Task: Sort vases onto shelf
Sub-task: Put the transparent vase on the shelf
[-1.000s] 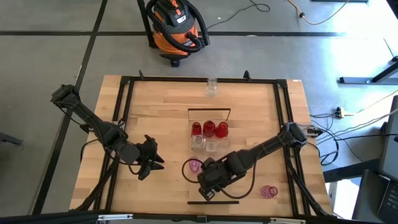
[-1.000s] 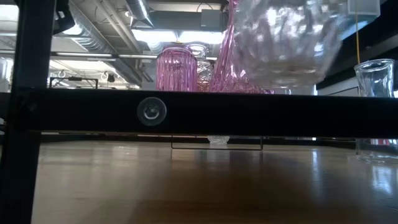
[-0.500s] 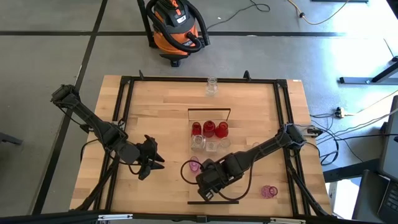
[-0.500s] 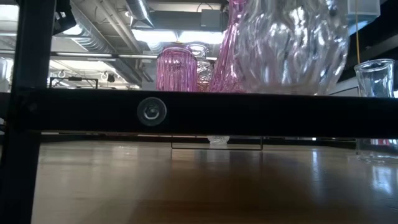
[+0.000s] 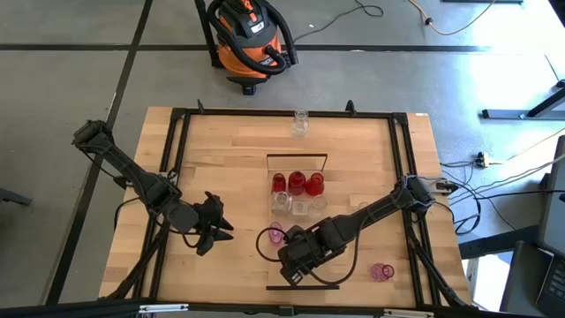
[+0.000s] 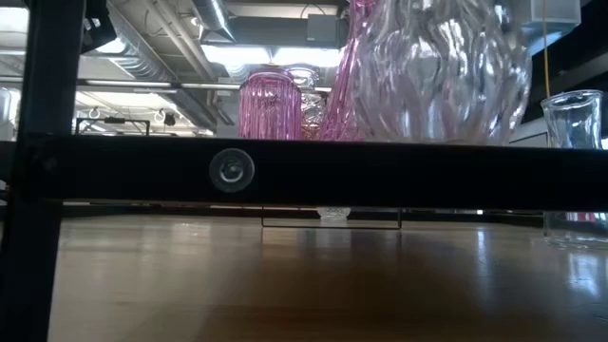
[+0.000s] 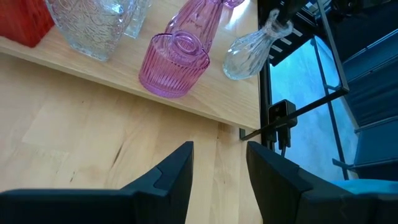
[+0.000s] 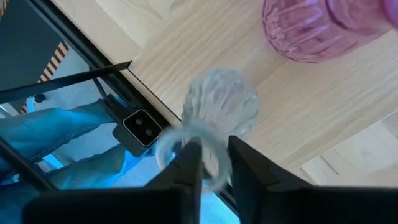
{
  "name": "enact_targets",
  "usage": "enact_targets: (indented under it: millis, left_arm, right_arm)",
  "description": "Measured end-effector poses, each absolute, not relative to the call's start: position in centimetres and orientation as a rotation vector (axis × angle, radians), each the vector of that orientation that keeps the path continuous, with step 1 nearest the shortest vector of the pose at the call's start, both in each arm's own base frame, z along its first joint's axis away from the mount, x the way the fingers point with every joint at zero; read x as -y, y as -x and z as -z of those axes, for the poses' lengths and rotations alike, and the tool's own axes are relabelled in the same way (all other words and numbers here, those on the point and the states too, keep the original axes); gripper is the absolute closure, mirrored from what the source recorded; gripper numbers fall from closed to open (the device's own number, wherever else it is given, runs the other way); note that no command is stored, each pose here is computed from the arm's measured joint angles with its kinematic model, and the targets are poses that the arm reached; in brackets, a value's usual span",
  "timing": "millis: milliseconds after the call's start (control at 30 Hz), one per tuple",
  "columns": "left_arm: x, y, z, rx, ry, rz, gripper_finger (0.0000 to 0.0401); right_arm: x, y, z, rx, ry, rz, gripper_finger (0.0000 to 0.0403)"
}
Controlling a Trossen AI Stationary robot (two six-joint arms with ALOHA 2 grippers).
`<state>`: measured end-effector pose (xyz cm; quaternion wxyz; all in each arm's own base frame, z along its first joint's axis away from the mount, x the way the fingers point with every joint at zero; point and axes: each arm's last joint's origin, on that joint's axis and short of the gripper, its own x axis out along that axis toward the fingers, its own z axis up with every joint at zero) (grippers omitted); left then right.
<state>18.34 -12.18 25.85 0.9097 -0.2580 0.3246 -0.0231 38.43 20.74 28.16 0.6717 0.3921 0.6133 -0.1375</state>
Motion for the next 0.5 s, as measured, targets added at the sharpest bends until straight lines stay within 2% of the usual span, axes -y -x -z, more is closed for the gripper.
enact_targets:
  millis: [233,500]
  left_arm:
    - [12.17,-18.34,-25.85,-0.67,0.532,0.048,0.0258]
    - [12.18,-18.34,-25.85,-0.67,0.532,0.048,0.0258]
  right_arm:
    - [-20.7,-38.41,-28.15,-1.379,-0.884,0.321,0.0289]
    - [-20.7,-38.45,-28.16,-1.371,-0.885,0.324,0.0286]
